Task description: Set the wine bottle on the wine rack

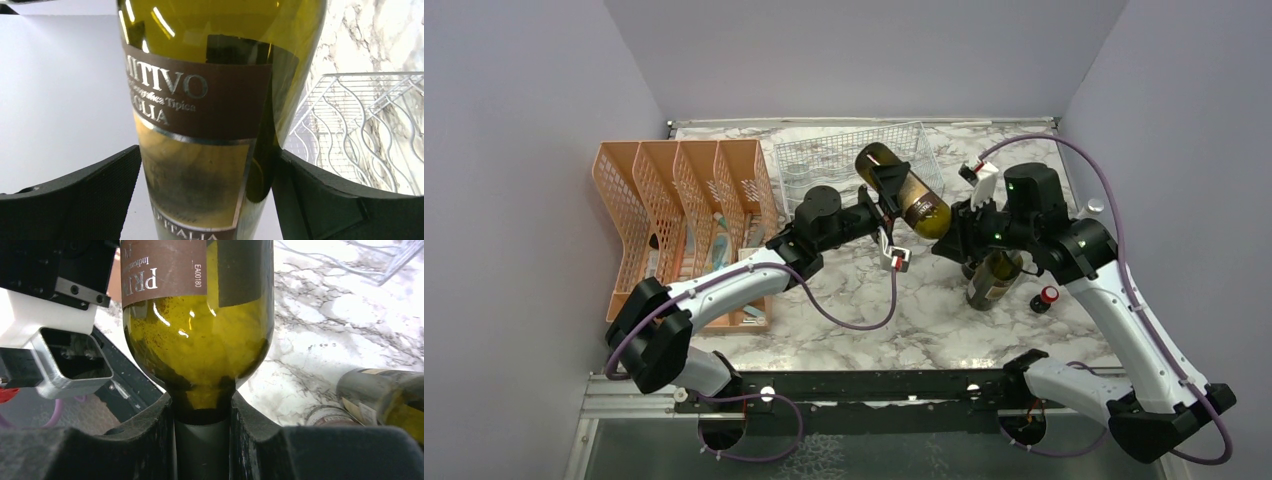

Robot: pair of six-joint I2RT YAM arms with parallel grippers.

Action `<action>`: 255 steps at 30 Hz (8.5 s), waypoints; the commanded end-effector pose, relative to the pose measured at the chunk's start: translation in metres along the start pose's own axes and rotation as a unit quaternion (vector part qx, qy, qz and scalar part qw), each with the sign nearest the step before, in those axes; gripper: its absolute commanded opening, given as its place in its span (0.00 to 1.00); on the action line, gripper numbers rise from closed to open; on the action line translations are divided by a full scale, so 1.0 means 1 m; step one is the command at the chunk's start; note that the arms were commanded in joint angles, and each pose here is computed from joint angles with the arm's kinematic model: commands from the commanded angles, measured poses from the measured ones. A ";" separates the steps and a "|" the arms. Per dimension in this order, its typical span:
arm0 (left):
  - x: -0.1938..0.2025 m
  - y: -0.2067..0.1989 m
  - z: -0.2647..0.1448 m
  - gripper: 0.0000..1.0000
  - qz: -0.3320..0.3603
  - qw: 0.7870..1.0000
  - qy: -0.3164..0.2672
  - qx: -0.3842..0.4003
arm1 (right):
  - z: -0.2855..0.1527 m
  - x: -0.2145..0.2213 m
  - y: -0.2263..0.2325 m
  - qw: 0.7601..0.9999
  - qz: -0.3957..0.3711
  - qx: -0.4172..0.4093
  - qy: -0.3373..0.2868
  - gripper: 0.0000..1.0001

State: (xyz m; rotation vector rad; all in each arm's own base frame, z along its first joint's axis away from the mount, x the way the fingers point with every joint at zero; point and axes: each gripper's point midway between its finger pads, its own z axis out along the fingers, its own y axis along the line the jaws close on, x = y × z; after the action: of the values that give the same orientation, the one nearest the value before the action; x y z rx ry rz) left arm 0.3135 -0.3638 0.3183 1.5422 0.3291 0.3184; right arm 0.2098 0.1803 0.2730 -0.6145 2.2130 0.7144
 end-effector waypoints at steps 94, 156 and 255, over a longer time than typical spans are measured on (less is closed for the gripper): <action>0.011 0.074 -0.108 0.99 -0.711 0.655 0.146 -0.210 | 0.219 0.026 -0.006 0.983 0.156 0.012 -0.095 0.01; 0.005 0.102 -0.148 0.99 -0.699 0.657 0.142 -0.244 | 0.176 -0.063 -0.039 0.968 0.090 0.184 -0.146 0.78; -0.114 -0.133 -0.038 0.99 -0.714 0.692 -0.039 0.095 | -0.043 -0.079 0.089 0.970 -0.106 -0.094 -0.196 0.01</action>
State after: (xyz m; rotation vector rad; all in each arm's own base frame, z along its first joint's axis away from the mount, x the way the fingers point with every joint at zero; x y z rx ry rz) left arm 0.1840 -0.3790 0.1786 1.1018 1.4701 -1.1180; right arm 0.2000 0.2124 0.3269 -0.6375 1.9075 0.6789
